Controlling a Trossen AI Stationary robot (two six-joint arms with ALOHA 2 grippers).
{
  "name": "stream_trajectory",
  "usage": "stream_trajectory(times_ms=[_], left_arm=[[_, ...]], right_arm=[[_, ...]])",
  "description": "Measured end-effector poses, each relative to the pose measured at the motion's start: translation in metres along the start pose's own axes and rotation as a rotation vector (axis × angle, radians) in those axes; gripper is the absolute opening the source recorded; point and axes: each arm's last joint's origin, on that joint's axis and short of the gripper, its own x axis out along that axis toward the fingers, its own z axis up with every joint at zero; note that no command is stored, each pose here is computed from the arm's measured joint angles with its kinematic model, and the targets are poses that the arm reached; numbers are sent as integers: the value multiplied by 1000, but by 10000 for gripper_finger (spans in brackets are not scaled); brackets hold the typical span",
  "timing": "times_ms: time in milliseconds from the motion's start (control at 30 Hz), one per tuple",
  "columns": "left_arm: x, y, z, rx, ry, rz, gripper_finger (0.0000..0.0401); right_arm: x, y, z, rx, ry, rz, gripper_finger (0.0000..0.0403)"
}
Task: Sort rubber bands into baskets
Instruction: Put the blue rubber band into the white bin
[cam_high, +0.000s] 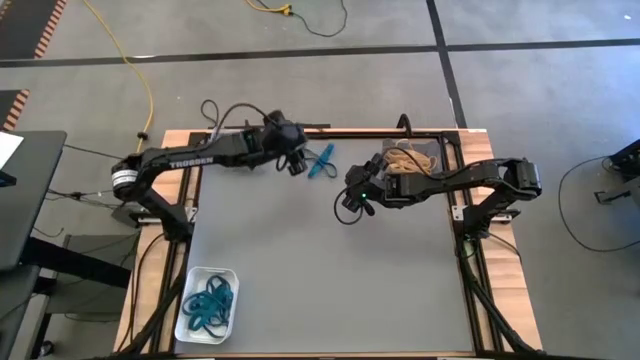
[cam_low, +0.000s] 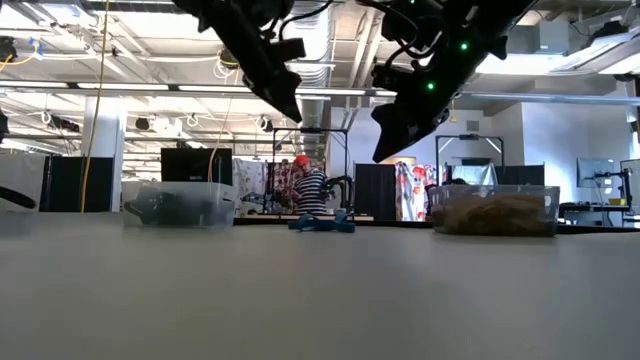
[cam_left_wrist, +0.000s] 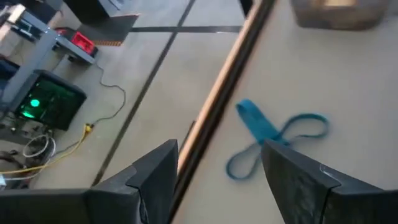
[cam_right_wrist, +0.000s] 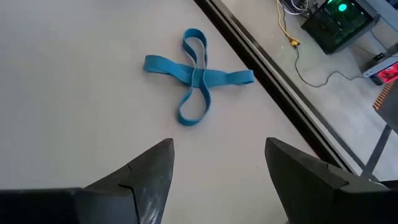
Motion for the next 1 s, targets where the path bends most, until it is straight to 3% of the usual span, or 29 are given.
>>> stream_trajectory(times_ms=[233, 533, 733, 1000], left_arm=[[43, 27, -17, -76, 31, -93, 222], [121, 21, -50, -45, 232, -150, 222], [153, 19, -52, -49, 242, -248, 222], [194, 22, -53, -24, 395, -355, 222]], right_arm=[[2, -3, 1, 6, 1, -7, 282], [13, -10, -9, 49, -7, -15, 282], [24, -20, -16, 82, 3, -4, 282], [36, -35, -20, 124, 18, 14, 282]])
